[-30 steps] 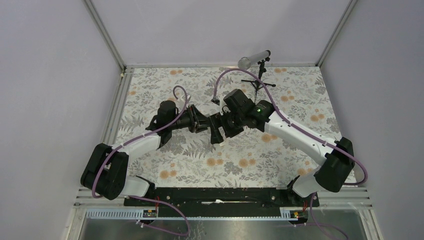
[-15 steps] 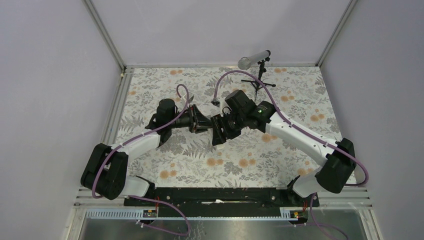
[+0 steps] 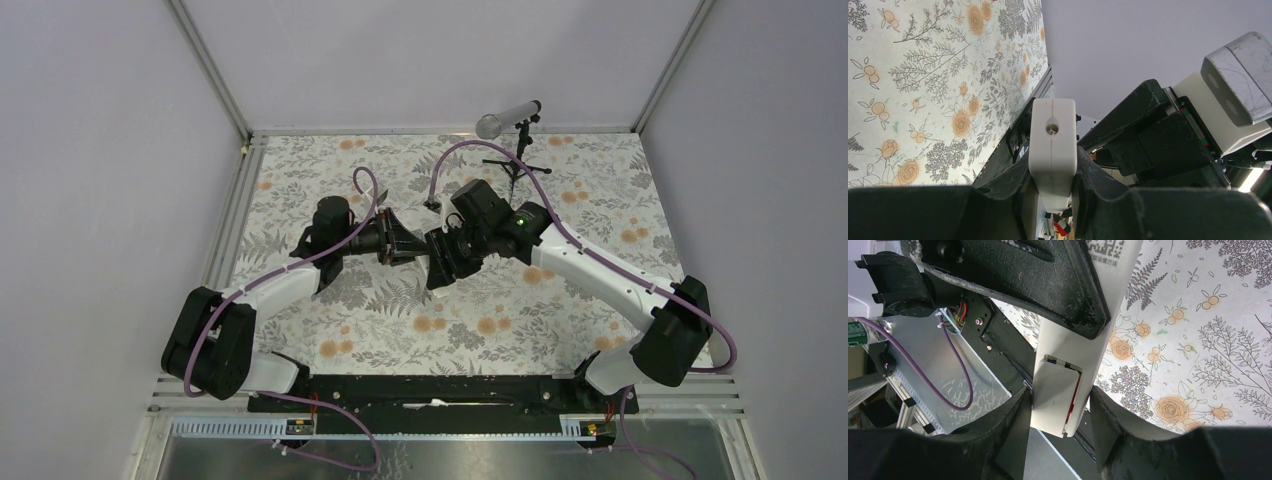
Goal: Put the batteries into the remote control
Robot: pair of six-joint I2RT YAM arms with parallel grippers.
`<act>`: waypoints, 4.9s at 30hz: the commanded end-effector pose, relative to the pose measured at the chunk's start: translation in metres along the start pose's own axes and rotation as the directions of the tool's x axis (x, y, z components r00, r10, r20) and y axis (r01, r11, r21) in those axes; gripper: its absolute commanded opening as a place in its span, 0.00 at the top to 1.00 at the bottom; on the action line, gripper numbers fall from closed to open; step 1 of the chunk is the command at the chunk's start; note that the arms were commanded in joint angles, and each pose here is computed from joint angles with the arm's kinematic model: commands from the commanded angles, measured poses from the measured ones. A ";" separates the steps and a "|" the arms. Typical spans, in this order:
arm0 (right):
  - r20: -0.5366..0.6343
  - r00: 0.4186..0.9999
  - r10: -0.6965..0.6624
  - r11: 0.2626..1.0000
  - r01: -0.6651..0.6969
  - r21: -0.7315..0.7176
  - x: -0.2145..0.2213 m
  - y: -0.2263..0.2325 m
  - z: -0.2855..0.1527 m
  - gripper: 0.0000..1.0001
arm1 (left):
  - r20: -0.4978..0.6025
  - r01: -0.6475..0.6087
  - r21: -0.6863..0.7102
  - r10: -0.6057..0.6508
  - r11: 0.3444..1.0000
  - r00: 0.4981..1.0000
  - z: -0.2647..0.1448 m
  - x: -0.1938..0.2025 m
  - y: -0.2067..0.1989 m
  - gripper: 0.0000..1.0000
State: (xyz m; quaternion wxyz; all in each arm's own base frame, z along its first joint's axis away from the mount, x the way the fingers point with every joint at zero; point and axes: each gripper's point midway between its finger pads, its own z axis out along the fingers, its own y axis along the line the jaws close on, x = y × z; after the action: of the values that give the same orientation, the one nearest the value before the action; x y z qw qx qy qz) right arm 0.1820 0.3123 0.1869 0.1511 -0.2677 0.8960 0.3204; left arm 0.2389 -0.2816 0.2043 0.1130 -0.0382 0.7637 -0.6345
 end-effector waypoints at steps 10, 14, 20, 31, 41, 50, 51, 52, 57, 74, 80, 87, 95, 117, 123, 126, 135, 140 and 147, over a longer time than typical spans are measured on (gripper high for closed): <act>0.015 0.999 -0.036 0.999 0.037 -0.036 -0.002 0.007 -0.005 0.65 | 0.013 -0.111 0.078 0.111 0.991 0.994 -0.004 -0.008 -0.037 1.00; 0.038 0.999 -0.026 0.999 0.026 -0.022 -0.005 0.007 -0.009 0.37 | 0.025 -0.109 0.075 0.107 0.991 0.994 -0.004 -0.010 -0.038 1.00; 0.198 0.973 0.119 0.991 -0.106 -0.077 -0.030 0.018 -0.029 0.10 | 0.114 -0.096 0.091 0.085 0.991 0.990 -0.011 -0.029 -0.044 1.00; 0.476 0.755 0.452 0.892 -0.398 -0.216 -0.066 0.010 -0.052 0.07 | 0.234 -0.035 0.133 0.003 0.991 0.972 -0.017 -0.050 -0.065 1.00; 0.521 0.616 0.591 0.807 -0.436 -0.399 -0.085 0.015 -0.057 0.21 | 0.279 0.024 0.153 -0.067 0.988 0.958 -0.024 -0.053 -0.076 1.00; 0.549 0.570 0.611 0.790 -0.402 -0.462 -0.088 0.016 -0.064 0.41 | 0.270 0.028 0.162 -0.071 0.986 0.960 -0.025 -0.052 -0.079 1.00; 0.547 0.570 0.613 0.789 -0.405 -0.462 -0.088 0.015 -0.064 0.43 | 0.270 0.030 0.164 -0.074 0.986 0.960 -0.025 -0.052 -0.079 1.00; 0.547 0.571 0.612 0.789 -0.403 -0.463 -0.088 0.016 -0.064 0.46 | 0.269 0.031 0.164 -0.075 0.986 0.960 -0.025 -0.052 -0.079 1.00; 0.548 0.590 0.593 0.804 -0.393 -0.447 -0.085 0.015 -0.060 0.58 | 0.269 0.040 0.173 -0.086 0.984 0.959 -0.025 -0.053 -0.081 1.00; 0.431 0.622 0.653 0.743 -0.417 -0.524 -0.083 0.033 -0.054 0.52 | 0.331 -0.086 0.223 0.007 0.971 0.944 -0.029 -0.061 -0.100 1.00; 0.423 0.604 0.675 0.718 -0.406 -0.566 -0.089 0.037 -0.063 0.39 | 0.363 -0.117 0.252 0.018 0.961 0.932 -0.033 -0.062 -0.102 1.00; 0.465 0.566 0.681 0.717 -0.389 -0.578 -0.093 0.033 -0.079 0.20 | 0.366 -0.137 0.263 0.032 0.955 0.930 -0.034 -0.060 -0.104 1.00; 0.485 0.453 0.748 0.658 -0.413 -0.630 -0.095 0.020 -0.089 0.17 | 0.393 -0.147 0.282 0.026 0.948 0.919 -0.039 -0.061 -0.110 1.00; 0.470 0.506 0.723 0.689 -0.482 -0.542 -0.102 0.010 -0.053 0.59 | 0.393 -0.166 0.336 0.022 0.927 0.919 -0.046 -0.054 -0.132 1.00; 0.467 0.525 0.712 0.700 -0.474 -0.534 -0.108 0.012 -0.047 0.61 | 0.372 -0.172 0.349 0.032 0.921 0.928 -0.044 -0.046 -0.139 1.00; 0.463 0.531 0.710 0.702 -0.476 -0.530 -0.109 0.011 -0.043 0.61 | 0.374 -0.178 0.343 0.040 0.922 0.927 -0.045 -0.045 -0.140 1.00; 0.460 0.542 0.704 0.707 -0.465 -0.533 -0.114 0.011 -0.035 0.62 | 0.289 -0.201 0.315 0.108 0.928 0.951 -0.030 -0.030 -0.144 1.00; 0.472 0.544 0.694 0.717 -0.456 -0.528 -0.120 0.010 -0.031 0.58 | 0.255 -0.181 0.293 0.105 0.939 0.961 -0.018 -0.016 -0.141 1.00; 0.497 0.544 0.676 0.735 -0.451 -0.506 -0.126 0.005 -0.024 0.58 | 0.219 -0.148 0.319 0.079 0.936 0.972 -0.014 -0.003 -0.146 1.00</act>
State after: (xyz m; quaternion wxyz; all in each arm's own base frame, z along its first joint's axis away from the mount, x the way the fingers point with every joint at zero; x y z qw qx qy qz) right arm 0.2692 0.3342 0.2674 0.2756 0.1707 0.7508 0.5755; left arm 0.3094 -0.2513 0.2934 0.3095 -0.1995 0.6584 -0.6564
